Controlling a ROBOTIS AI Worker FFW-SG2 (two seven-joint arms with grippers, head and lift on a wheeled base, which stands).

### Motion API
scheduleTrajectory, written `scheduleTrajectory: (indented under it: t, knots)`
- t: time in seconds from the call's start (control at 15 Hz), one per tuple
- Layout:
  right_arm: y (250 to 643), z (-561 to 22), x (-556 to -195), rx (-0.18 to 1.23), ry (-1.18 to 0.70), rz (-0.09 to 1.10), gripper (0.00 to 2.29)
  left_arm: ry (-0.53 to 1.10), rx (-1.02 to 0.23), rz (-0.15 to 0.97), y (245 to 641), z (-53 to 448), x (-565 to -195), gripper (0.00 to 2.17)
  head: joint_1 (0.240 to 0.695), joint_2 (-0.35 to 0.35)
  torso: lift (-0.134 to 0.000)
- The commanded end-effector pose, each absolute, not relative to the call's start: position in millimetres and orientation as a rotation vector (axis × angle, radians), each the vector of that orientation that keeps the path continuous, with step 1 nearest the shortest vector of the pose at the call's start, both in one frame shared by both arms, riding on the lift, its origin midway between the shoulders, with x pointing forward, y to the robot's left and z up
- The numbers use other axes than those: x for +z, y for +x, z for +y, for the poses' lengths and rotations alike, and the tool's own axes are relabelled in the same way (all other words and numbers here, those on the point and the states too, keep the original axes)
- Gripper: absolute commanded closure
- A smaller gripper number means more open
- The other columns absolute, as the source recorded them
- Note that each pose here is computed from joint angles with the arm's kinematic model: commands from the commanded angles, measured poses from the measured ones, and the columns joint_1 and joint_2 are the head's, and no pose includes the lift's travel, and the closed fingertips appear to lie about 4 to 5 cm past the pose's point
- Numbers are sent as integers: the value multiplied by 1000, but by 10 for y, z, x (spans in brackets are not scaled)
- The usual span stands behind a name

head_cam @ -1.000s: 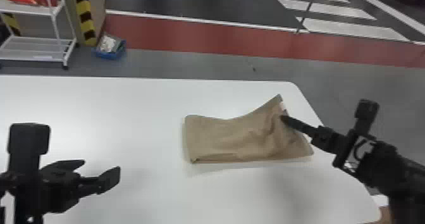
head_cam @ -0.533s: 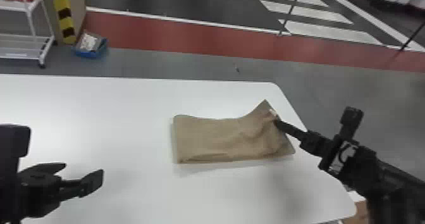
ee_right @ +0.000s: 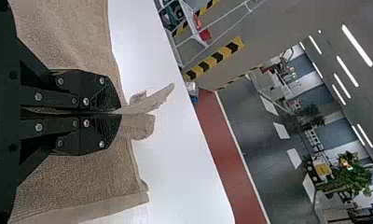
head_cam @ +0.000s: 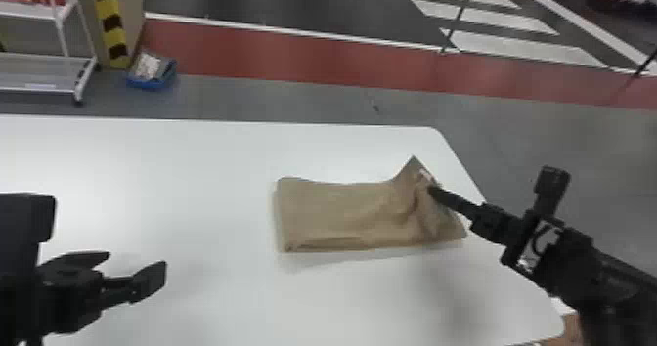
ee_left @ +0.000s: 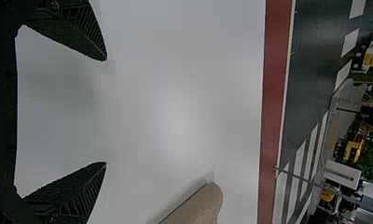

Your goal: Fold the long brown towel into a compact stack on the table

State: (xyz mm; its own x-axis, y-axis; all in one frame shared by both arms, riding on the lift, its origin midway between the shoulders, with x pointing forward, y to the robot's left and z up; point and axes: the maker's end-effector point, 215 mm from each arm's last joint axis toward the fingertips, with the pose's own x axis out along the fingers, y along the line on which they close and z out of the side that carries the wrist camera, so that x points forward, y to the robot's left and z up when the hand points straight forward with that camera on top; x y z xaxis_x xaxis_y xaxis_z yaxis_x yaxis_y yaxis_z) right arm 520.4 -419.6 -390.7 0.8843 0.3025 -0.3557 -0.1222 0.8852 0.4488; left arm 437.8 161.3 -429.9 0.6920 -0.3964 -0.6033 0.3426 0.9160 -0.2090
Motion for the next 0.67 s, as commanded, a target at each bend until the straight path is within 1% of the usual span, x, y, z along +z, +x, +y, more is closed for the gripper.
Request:
scheduleTrajectory:
  t: [0.0, 0.13, 0.2, 0.27, 0.33, 0.4, 0.47, 0.6]
  knots:
    - [5103, -4349, -3656, 212, 468, 402, 1082, -87, -416, 688, 4389, 1600, -4283, 87, 695, -290, -124]
    - [5055, -4565, -3578, 178, 466, 392, 1082, -89, -414, 689, 4372, 1617, -4303, 87, 695, -301, -124]
    - [5012, -4589, -3786, 161, 453, 440, 1079, -89, -418, 688, 4367, 1608, -4317, 87, 695, -318, -124]
    - [5020, -4525, -3995, 160, 424, 480, 1018, -90, -423, 684, 4375, 1591, -4332, 87, 695, -327, -124]
    - [4998, -4524, -4136, 156, 418, 499, 603, -90, -429, 678, 4384, 1565, -4324, 87, 695, -333, -124]
    - [4972, -4541, -4230, 147, 425, 516, 107, -92, -432, 681, 4369, 1550, -4335, 87, 695, -335, -124]
    - [4984, -4556, -4281, 137, 435, 524, -2, -92, -433, 679, 4362, 1554, -4334, 87, 695, -336, -124]
    - [4988, -4558, -4258, 140, 441, 517, 9, -95, -432, 677, 4348, 1573, -4338, 87, 695, -343, -124]
